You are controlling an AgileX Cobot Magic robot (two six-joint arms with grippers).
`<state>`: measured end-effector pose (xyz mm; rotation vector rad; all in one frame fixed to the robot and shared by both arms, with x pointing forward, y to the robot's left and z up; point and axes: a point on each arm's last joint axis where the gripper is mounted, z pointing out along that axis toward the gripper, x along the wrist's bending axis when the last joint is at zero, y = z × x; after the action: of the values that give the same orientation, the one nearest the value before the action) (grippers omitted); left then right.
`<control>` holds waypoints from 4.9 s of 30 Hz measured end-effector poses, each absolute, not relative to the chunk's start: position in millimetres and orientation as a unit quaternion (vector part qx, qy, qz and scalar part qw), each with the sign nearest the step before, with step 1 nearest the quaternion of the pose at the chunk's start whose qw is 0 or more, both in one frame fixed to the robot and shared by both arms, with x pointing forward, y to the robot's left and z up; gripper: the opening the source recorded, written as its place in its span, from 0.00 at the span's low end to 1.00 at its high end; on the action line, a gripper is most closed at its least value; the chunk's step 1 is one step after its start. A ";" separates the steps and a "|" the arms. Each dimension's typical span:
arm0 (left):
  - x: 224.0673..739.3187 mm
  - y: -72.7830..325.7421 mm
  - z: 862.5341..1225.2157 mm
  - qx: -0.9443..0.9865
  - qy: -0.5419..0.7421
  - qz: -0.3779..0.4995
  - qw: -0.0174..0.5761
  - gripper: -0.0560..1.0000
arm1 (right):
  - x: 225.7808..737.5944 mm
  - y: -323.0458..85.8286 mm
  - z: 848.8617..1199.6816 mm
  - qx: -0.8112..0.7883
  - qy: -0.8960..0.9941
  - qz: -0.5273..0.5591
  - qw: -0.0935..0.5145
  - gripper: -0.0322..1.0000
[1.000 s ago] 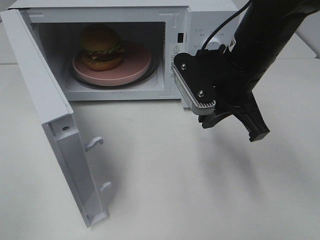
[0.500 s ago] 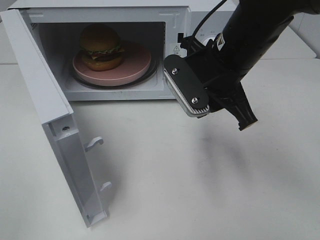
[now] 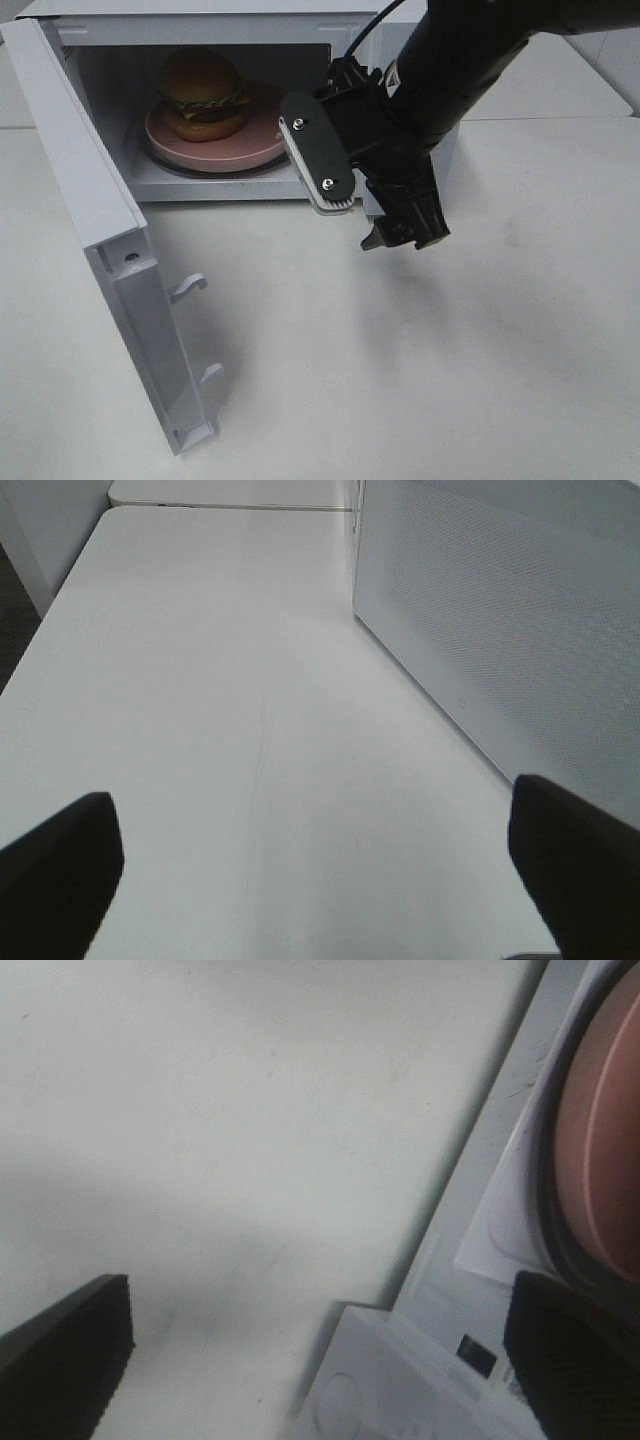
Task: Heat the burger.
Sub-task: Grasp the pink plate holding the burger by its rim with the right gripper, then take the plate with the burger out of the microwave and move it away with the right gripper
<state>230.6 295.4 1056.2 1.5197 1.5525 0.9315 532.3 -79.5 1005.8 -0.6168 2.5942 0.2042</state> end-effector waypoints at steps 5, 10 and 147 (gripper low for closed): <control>230.6 295.4 1056.2 0.595 0.608 0.365 0.379 0.99 | 545.2 -64.4 1004.2 -0.229 0.937 0.083 0.249 0.97; 230.6 295.4 1056.2 0.595 0.608 0.365 0.379 0.99 | 559.7 -52.8 1000.3 -0.221 0.935 0.093 0.263 0.96; 230.6 295.4 1056.2 0.595 0.608 0.365 0.379 0.99 | 597.2 -10.3 929.0 -0.278 0.910 0.095 0.292 0.15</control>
<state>230.6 295.4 1056.2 1.5197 1.5525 0.9315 597.2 -10.3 929.0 -0.7415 2.4265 0.2539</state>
